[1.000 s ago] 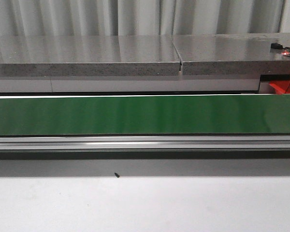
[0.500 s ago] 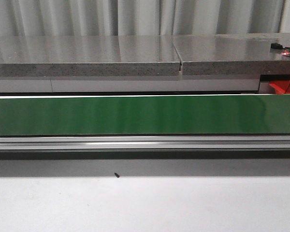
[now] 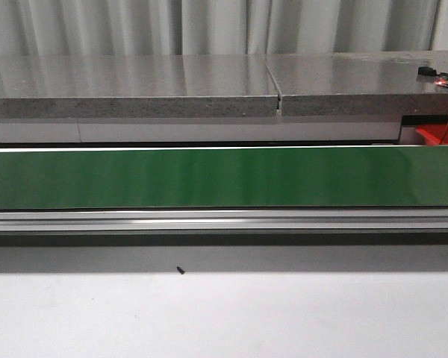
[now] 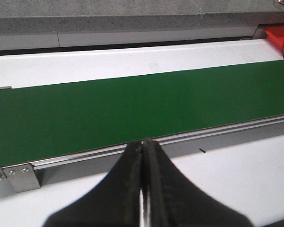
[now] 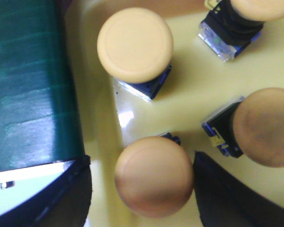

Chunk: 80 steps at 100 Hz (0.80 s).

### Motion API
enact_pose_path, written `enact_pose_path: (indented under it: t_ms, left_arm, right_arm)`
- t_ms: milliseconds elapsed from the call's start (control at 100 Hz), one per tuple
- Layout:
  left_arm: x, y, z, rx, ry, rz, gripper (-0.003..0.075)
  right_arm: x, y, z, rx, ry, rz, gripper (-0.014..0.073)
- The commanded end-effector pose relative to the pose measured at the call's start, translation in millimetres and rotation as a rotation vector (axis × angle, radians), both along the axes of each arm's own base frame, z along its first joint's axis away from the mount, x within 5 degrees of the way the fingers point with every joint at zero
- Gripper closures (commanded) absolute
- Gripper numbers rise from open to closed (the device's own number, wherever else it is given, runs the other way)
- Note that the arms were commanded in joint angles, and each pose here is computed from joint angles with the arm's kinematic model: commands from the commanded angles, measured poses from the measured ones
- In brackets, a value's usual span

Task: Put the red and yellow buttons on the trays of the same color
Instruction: 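Raise the right gripper away from the yellow tray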

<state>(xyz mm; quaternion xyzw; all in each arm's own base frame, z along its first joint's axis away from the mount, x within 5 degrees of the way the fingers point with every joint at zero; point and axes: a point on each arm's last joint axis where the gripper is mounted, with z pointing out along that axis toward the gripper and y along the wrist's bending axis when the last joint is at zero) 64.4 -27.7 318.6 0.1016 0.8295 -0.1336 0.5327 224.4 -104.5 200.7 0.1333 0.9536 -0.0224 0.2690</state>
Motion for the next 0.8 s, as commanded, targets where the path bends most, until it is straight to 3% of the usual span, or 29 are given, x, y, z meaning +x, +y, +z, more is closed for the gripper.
enact_pose_path:
  t_ms: [0,320,490,590,790]
  left_arm:
    - [1.8,-0.9,13.9,-0.048,-0.076,0.005,0.0739]
    - [1.8,-0.8,14.0,-0.049,-0.078,0.006,0.0739]
    - [1.8,-0.8,14.0,-0.049,-0.078,0.006,0.0739]
    - [1.8,-0.8,14.0,-0.049,-0.078,0.006,0.0739]
    - [1.8,-0.8,14.0,-0.049,-0.078,0.006,0.0739]
  right_arm:
    - [3.7,-4.2,14.4,-0.035,-0.077,-0.024,0.0117]
    - [-6.6,2.0,46.2,-0.104,-0.204,-0.025,0.0119]
    - [-11.6,25.1,68.4,-0.132,-0.29,0.055,0.014]
    - [-12.3,42.9,76.5,-0.132,-0.323,0.129,0.0266]
    - [-11.9,70.6,82.5,-0.117,-0.351,0.252,0.062]
